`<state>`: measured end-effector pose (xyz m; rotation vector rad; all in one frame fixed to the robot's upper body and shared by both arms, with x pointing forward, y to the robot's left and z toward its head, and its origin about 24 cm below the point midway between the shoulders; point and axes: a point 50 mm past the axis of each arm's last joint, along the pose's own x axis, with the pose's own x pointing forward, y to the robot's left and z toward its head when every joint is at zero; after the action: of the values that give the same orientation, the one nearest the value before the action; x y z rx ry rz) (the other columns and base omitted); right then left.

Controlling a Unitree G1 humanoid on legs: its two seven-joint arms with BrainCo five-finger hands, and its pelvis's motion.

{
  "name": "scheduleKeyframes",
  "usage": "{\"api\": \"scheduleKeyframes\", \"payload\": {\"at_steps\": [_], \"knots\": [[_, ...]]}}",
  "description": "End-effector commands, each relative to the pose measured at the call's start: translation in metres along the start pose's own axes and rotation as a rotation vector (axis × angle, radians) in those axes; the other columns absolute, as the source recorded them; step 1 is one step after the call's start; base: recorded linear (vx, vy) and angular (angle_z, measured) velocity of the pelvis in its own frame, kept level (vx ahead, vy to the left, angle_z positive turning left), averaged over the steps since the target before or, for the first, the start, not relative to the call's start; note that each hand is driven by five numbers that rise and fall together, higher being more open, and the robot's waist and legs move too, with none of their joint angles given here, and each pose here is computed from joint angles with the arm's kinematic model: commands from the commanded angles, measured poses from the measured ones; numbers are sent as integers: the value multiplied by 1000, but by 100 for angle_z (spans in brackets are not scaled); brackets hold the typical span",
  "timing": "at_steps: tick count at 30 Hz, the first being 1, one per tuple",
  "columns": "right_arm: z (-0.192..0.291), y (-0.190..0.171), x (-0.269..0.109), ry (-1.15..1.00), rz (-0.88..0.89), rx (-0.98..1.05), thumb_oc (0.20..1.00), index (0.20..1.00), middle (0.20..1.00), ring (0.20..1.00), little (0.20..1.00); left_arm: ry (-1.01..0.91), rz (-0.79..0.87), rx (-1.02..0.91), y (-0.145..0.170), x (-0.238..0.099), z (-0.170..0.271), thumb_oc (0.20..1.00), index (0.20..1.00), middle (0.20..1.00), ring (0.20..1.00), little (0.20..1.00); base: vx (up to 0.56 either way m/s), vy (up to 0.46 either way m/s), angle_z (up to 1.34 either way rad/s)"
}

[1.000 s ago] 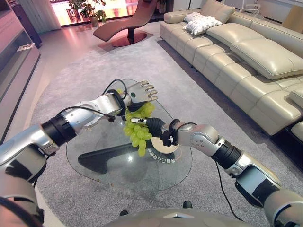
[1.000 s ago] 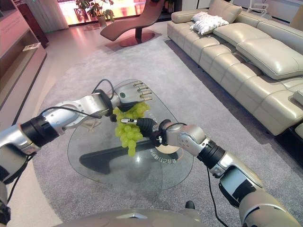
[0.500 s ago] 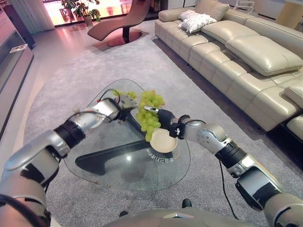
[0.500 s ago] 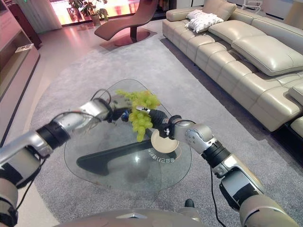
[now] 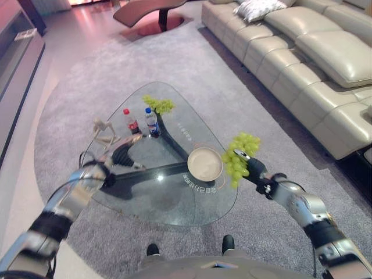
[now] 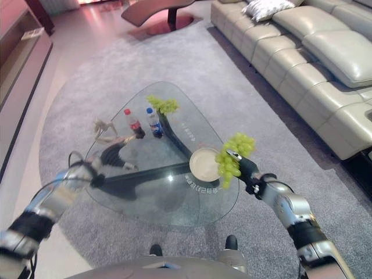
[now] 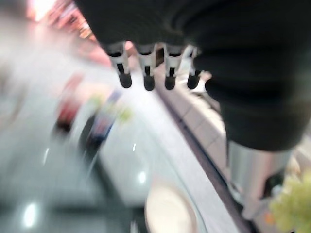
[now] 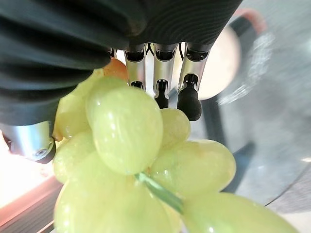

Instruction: Pick up fruits into the plate

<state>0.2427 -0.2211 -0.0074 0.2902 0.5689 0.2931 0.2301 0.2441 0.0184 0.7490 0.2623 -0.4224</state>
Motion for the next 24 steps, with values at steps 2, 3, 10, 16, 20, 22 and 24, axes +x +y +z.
{"api": "scheduleKeyframes", "payload": {"at_steps": [2, 3, 10, 16, 20, 22, 24], "knots": [[62, 20, 16, -257, 72, -58, 200, 200, 200, 200, 200, 2, 12, -190, -1, 14, -1, 1000, 1000, 1000, 1000, 1000, -37, -21, 19], [64, 16, 18, -245, 36, -66, 200, 200, 200, 200, 200, 58, 25, -267, -13, 15, -12, 1000, 1000, 1000, 1000, 1000, -86, -16, 11], [76, -18, 26, -221, -232, -168, 200, 200, 200, 200, 200, 331, 160, -483, -54, 12, -65, 1000, 1000, 1000, 1000, 1000, -113, -35, 11], [86, -38, 28, -195, -391, -218, 200, 200, 200, 200, 200, 491, 268, -534, -65, 1, -94, 1000, 1000, 1000, 1000, 1000, -54, -40, 9], [104, -48, 26, -203, -461, -285, 200, 200, 200, 200, 200, 531, 320, -523, -63, -1, -102, 1000, 1000, 1000, 1000, 1000, -81, 39, 10], [116, -53, 22, -221, -499, -335, 200, 200, 200, 200, 200, 538, 343, -522, -63, -1, -103, 1000, 1000, 1000, 1000, 1000, -47, 52, 11], [122, -55, 20, -238, -516, -358, 200, 200, 200, 200, 200, 539, 354, -517, -63, 0, -103, 1000, 1000, 1000, 1000, 1000, -34, 5, 9]]}}
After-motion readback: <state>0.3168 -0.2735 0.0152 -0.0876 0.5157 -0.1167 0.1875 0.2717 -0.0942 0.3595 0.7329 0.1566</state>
